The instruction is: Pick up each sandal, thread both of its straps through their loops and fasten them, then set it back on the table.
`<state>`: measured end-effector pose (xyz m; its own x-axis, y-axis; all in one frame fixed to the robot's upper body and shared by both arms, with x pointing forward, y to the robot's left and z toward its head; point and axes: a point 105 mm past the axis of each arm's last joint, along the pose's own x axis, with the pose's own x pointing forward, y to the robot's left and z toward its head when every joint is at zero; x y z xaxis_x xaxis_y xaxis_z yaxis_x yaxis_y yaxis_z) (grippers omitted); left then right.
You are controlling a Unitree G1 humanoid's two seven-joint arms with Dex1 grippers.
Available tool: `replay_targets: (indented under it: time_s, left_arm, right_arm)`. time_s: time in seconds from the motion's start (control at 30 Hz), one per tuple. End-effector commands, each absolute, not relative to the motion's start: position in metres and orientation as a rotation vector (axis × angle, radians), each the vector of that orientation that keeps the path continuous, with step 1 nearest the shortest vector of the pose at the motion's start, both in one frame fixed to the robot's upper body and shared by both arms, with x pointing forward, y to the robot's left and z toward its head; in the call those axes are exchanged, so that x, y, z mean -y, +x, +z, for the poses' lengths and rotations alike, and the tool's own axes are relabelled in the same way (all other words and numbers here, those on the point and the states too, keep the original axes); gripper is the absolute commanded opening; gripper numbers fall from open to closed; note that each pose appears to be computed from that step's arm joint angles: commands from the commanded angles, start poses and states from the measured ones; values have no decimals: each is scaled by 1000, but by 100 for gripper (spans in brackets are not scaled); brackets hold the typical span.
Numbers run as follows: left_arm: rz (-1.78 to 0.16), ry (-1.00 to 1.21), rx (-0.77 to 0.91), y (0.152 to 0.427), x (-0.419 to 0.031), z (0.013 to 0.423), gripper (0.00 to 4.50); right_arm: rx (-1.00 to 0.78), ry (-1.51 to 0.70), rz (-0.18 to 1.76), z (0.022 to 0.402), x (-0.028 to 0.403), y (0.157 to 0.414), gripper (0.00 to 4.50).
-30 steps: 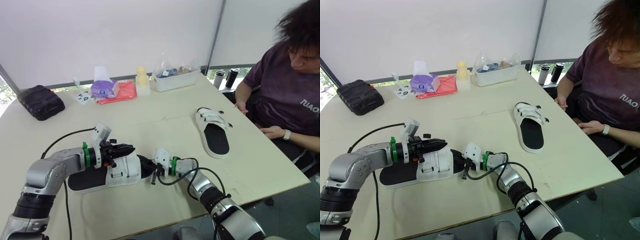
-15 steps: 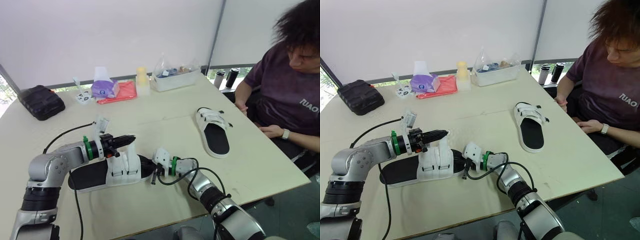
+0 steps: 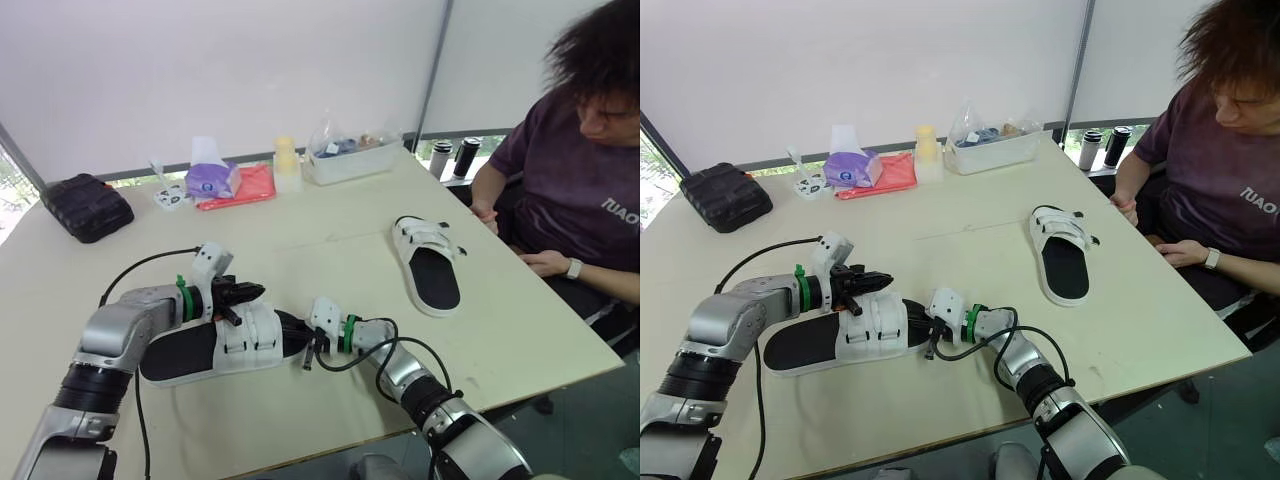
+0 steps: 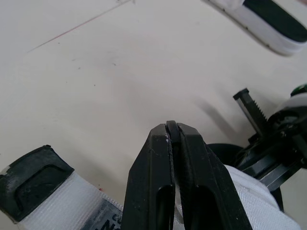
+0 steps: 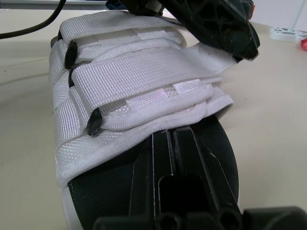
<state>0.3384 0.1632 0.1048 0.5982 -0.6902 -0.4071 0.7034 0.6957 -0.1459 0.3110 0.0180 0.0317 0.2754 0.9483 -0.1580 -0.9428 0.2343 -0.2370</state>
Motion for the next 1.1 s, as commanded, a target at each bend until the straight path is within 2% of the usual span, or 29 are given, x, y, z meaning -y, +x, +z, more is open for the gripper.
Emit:
replay_targets:
  time_s: [0.03,0.23,0.27,0.43,0.53,0.7,0.9,1.1]
  left_arm:
    - [-789,55,-484,342,-165,98,147]
    - [-788,113,-450,340,-167,108,433]
    - [-785,120,-441,340,-167,110,443]
    - [-676,41,-240,349,-175,150,443]
    - [-645,18,-197,346,-179,160,443]
    - [-550,6,-152,319,-202,168,443]
    - [-592,-61,-246,282,-214,156,443]
    - [-884,-342,-408,232,-190,151,443]
  right_arm:
    - [-447,-385,1286,-70,28,273,0]
    - [-433,-375,1281,-68,31,272,0]
    - [-428,-371,1275,-67,32,273,0]
    - [-275,-313,1159,-32,38,294,0]
    - [-200,-296,1114,-12,42,299,0]
    - [-29,-295,1049,49,58,277,0]
    - [-13,-347,974,87,82,267,0]
    - [-11,-432,1005,123,106,257,0]
